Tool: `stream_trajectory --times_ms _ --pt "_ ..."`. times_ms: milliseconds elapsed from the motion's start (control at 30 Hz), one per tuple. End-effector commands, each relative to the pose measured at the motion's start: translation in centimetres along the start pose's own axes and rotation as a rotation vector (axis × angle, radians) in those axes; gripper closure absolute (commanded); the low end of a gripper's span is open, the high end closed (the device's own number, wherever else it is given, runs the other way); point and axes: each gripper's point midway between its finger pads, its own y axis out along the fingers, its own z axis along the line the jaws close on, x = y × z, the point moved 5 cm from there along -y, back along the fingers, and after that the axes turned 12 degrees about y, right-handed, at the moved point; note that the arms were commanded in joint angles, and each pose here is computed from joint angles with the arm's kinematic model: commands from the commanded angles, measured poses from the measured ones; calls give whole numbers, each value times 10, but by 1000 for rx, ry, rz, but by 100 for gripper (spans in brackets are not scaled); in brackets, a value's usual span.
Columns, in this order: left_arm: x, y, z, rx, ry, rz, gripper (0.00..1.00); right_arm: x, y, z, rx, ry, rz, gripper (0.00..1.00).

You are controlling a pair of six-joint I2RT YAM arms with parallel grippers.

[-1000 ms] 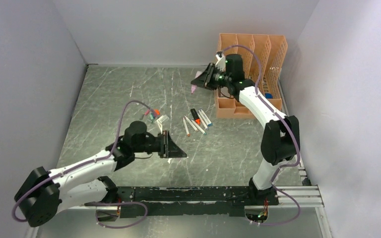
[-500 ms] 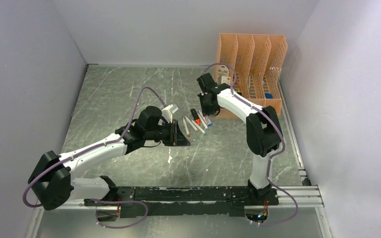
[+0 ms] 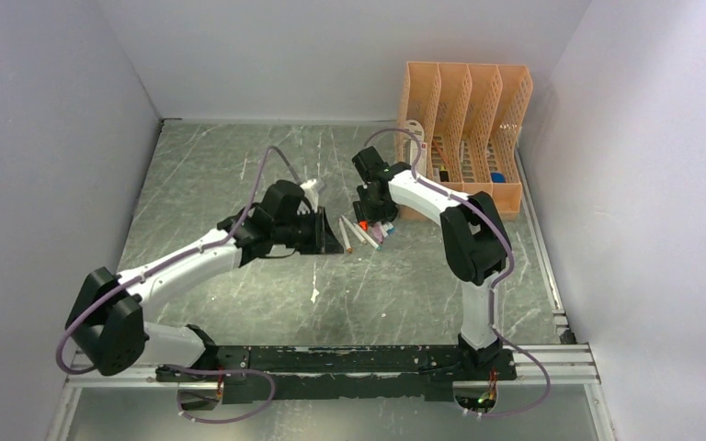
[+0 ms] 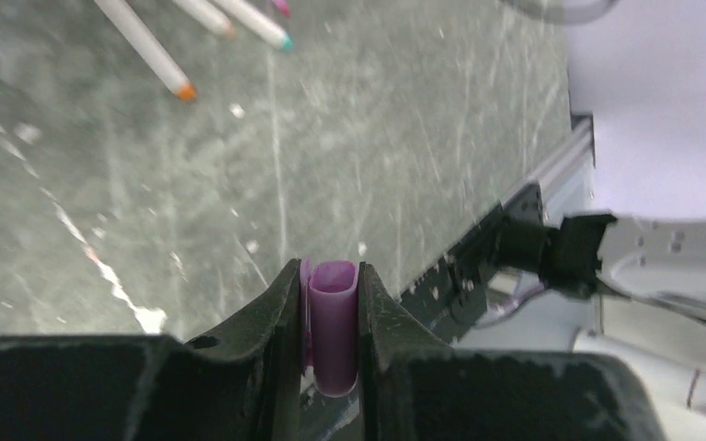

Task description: Open the pen caps

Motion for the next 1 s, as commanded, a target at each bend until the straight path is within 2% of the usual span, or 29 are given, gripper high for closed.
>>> stream_trajectory --times_ms 0,100,267,533,633,767,833,900,933,967 --pt "31 0 33 133 3 -15 93 -3 -2 1 25 -4 -4 66" --pt "50 1 62 194 -20 -16 93 -3 -6 3 44 -2 -5 65" --pt "70 13 108 404 20 44 91 -6 -29 3 117 27 -39 62" --pt "67 64 163 572 35 186 87 -31 -81 -3 268 73 -122 35" --pt "68 72 175 613 38 190 86 -47 -98 -9 305 92 -142 30" --pt "68 83 190 662 45 216 80 -66 -108 -19 307 108 -155 25" --pt "67 87 196 673 41 225 71 -74 -108 -27 286 117 -159 22" --pt "66 87 197 677 38 231 56 -81 -106 -35 269 127 -154 19" --pt "64 86 197 675 37 233 38 -83 -106 -39 264 136 -158 13" --pt "64 84 195 669 36 230 16 -85 -106 -42 262 145 -159 3"
